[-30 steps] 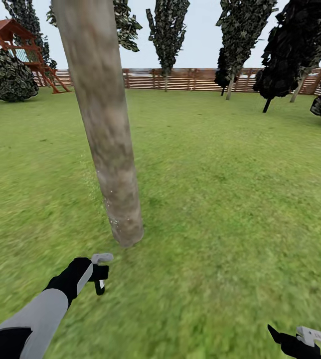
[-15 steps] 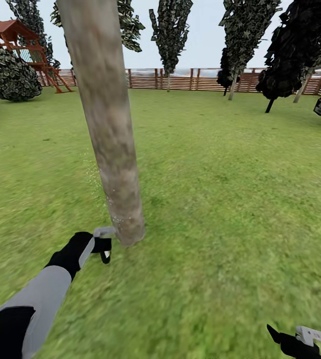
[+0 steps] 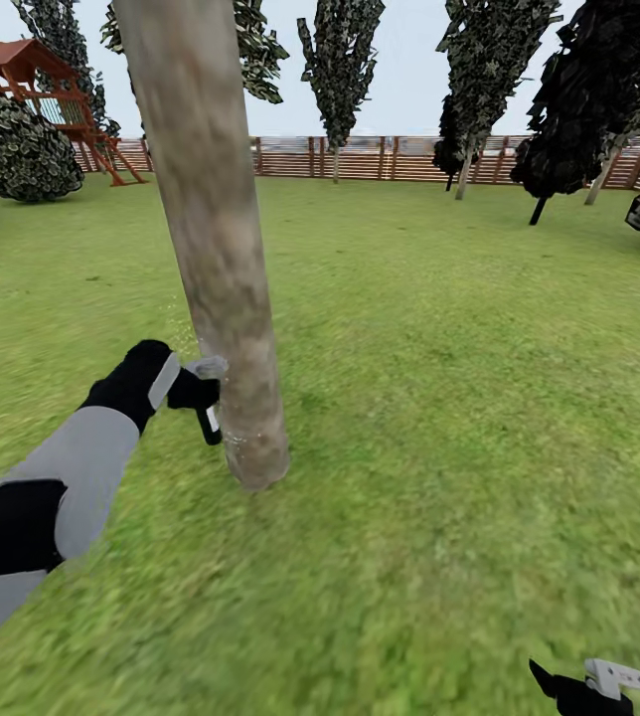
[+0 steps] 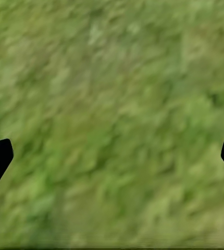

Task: In the garden, pick up the pesticide atomizer on the floor and spray pesticide onto both trees until each tree trunk is fully covered.

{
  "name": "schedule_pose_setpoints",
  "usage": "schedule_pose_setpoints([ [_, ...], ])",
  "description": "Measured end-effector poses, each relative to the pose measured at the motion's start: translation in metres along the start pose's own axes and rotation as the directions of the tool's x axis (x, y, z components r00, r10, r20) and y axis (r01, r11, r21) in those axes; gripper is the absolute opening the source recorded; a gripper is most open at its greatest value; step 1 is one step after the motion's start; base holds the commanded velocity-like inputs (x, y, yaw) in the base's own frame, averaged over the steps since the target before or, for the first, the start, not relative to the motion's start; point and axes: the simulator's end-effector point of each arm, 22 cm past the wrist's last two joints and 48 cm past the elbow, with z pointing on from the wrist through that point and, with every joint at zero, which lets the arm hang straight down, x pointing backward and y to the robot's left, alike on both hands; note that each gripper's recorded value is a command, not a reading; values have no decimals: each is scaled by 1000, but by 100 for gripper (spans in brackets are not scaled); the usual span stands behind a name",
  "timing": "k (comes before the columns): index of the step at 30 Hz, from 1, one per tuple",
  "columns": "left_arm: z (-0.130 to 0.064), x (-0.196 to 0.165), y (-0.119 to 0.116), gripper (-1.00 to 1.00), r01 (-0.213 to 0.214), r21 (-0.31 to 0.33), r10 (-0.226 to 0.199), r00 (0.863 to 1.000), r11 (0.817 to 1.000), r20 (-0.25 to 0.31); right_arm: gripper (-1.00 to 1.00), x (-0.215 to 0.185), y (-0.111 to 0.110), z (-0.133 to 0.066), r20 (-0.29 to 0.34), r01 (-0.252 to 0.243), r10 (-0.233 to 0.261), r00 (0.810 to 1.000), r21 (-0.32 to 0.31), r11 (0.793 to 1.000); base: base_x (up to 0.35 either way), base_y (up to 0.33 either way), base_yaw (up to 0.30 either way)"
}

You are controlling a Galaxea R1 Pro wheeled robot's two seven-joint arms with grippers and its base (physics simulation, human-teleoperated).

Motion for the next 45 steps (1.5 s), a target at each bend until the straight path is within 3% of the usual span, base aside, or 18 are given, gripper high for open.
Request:
schedule_pose_setpoints([
  [7, 3, 5, -2, -100, 1, 13, -1, 1000, 1000, -28, 100, 2, 0, 0, -3, -1, 1, 1000, 0, 1000, 0, 0, 0],
  [13, 44, 81, 10, -100, 13, 2, -13, 991, 1000, -134, 100, 1, -1, 0, 0, -2, 2, 1000, 3, 1000, 0, 0, -65],
  [16, 47, 89, 10, -100, 24, 14, -22, 989, 1000, -144, 100, 1, -2, 0, 1, -4, 4, 1000, 4, 1000, 0, 0, -180],
  [19, 39, 74, 5, -100, 27, 33, -22, 992, 999, -124, 100, 1, -1, 0, 1, -4, 4, 1000, 4, 1000, 0, 0, -18],
  [26, -32, -46, -8, -100, 4, 49, -6, 999, 999, 52, 100, 0, -2, 0, 1, -4, 4, 1000, 4, 1000, 0, 0, -1],
  [29, -55, -75, -15, -100, 3, 58, -8, 997, 998, 74, 100, 0, -2, 0, 2, -5, 5, 1000, 5, 1000, 0, 0, 0],
  [37, -47, -61, -3, -100, 13, 34, -14, 1000, 999, 9, 100, 0, -2, 0, 2, -5, 5, 1000, 5, 1000, 0, 0, 0],
  [39, -46, -58, 13, -100, 25, 15, -25, 1000, 1000, 7, 100, 0, -2, 0, 2, -5, 5, 1000, 5, 1000, 0, 0, 0],
  [45, -58, -71, 25, -100, 46, 13, -47, 998, 999, 34, 100, 0, -2, 0, 2, -5, 5, 1000, 5, 1000, 0, 0, 0],
])
